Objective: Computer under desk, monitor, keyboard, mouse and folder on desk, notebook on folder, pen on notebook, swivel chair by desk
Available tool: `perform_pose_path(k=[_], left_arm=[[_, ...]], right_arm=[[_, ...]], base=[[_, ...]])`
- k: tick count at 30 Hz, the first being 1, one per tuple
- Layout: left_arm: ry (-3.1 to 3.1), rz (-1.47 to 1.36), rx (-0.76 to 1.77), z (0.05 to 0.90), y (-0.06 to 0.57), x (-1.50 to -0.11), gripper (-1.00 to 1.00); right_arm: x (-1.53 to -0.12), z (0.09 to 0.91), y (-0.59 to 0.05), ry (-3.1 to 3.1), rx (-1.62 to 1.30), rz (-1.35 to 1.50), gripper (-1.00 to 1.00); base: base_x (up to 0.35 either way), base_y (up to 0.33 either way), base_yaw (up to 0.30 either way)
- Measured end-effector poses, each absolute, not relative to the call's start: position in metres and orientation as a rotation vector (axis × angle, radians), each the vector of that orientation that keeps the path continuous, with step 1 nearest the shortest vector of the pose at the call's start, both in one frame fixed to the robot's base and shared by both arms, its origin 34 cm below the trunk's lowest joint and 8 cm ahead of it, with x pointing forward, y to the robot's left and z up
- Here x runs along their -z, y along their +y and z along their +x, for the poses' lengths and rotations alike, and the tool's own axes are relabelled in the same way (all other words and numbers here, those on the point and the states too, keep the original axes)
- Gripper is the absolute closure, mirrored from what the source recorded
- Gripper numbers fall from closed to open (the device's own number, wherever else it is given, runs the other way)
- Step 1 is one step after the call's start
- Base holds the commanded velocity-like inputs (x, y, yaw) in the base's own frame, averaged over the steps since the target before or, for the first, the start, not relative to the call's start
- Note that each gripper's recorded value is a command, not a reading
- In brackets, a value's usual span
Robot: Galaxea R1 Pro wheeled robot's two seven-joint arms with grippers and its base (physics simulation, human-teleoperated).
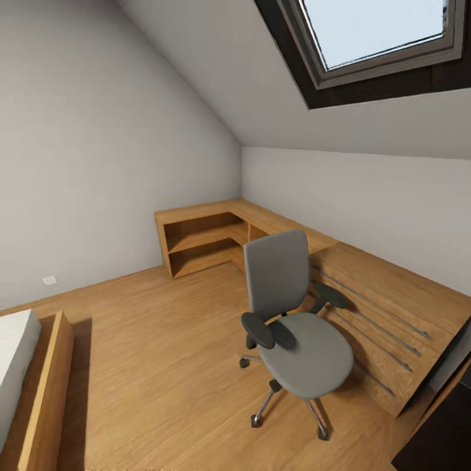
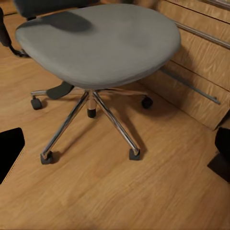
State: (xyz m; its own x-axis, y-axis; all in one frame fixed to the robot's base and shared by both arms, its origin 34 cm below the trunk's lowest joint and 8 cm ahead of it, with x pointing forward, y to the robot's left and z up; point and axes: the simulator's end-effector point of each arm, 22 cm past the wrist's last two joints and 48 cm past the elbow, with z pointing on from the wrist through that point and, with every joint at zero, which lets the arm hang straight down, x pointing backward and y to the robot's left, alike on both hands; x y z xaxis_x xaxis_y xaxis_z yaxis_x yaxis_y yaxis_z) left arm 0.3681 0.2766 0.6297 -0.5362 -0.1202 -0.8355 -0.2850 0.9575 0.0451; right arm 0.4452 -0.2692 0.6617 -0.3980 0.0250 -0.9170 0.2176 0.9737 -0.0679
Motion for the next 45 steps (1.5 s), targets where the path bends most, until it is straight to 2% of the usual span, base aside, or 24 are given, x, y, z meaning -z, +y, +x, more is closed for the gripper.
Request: perform_pose_path(k=[15,45], left_arm=[[2.139,-0.275,-0.206,0.3687,0.2745,-0.6299,-1.0],[2.19,-0.269,-0.21,0.3611,0.2725,-0.6208,-1.0]], right_arm=[[-0.6615,0.4447,-0.2683,1.975,0.208,0.169,-1.0],[-0.6612,0.4451,-0.2633,1.977,0.191,0.143,-1.0]], base=[[0.02,-0.001,0.284],[0.302,-0.027,0.284]])
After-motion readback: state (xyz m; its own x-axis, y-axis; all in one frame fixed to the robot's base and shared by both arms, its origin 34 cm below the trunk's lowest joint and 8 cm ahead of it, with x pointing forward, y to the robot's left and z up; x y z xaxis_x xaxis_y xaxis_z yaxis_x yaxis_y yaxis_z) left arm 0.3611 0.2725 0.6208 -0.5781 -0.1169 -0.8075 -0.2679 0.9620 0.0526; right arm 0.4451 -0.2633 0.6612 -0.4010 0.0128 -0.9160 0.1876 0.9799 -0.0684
